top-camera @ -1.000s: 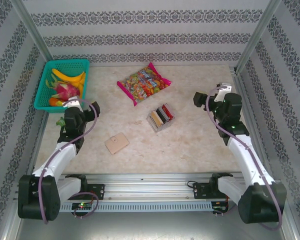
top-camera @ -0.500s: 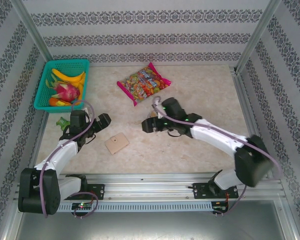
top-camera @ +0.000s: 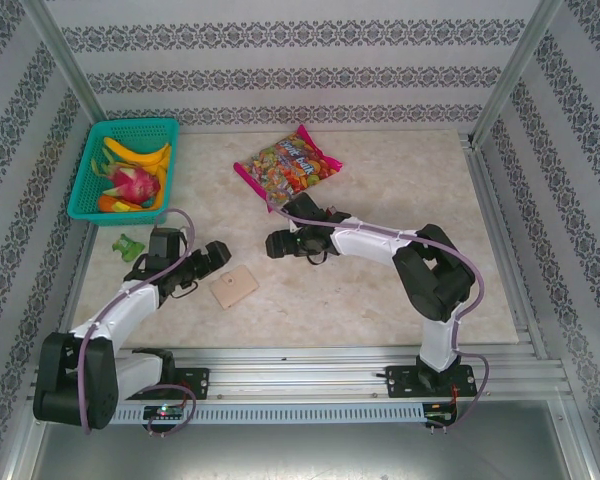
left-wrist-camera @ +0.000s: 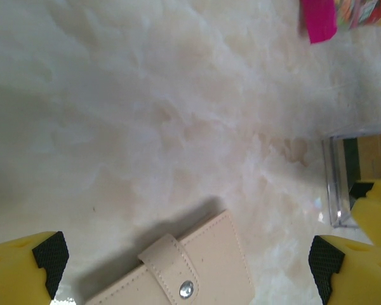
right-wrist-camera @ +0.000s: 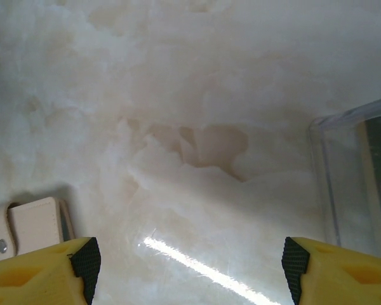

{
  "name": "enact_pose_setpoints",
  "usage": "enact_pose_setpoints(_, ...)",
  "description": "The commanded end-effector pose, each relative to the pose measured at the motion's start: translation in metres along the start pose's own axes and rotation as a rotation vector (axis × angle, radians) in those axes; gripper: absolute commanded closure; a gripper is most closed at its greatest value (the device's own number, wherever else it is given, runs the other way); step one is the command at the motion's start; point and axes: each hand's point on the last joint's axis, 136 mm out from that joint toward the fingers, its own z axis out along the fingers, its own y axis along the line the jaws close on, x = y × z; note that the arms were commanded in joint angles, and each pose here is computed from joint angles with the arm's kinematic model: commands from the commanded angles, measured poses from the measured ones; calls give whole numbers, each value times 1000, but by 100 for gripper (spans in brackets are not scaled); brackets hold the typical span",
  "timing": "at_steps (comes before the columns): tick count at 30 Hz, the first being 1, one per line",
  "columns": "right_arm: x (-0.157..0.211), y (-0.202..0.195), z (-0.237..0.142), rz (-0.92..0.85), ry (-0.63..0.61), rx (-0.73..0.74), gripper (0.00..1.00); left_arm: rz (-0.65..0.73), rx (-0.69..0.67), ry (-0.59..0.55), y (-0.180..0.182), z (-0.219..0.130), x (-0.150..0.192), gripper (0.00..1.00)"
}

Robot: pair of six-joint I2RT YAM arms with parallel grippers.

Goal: Put the credit cards into the card holder
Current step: Move the storage box to the center of the table.

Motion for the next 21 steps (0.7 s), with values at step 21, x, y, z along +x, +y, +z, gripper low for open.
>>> enact_pose_setpoints(21, 15, -43, -66, 69, -88, 9, 22, 135, 45, 259, -60, 73, 41, 15)
